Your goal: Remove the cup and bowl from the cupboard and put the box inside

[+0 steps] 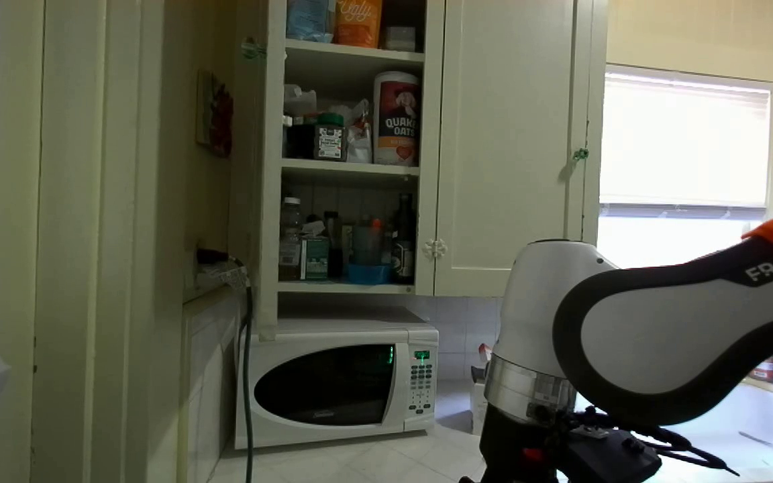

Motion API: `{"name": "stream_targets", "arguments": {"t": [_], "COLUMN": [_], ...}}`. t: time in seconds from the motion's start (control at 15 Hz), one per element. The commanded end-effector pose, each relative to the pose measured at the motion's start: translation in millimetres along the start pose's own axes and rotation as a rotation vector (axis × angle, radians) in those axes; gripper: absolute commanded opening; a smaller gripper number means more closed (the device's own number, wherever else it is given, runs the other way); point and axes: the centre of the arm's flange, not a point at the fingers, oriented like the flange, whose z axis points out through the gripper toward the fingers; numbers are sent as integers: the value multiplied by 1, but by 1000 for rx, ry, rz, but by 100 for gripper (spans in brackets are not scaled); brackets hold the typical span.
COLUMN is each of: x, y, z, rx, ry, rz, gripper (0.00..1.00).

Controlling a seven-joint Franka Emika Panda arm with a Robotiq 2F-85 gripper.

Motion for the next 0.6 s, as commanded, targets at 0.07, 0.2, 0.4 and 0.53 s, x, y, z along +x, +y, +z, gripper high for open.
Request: {"name": "stream_targets", "arguments": {"t": [0.07, 0.2, 0.4, 0.53], "x": [0, 7, 37, 59], "y": [0, 4, 16, 26], "z": [0, -1, -18, -33], "rx": [0, -18, -93, -146], "ry": [0, 40, 132, 188], "rz": [0, -11, -105, -171], "gripper": [100, 100, 100, 100]}}
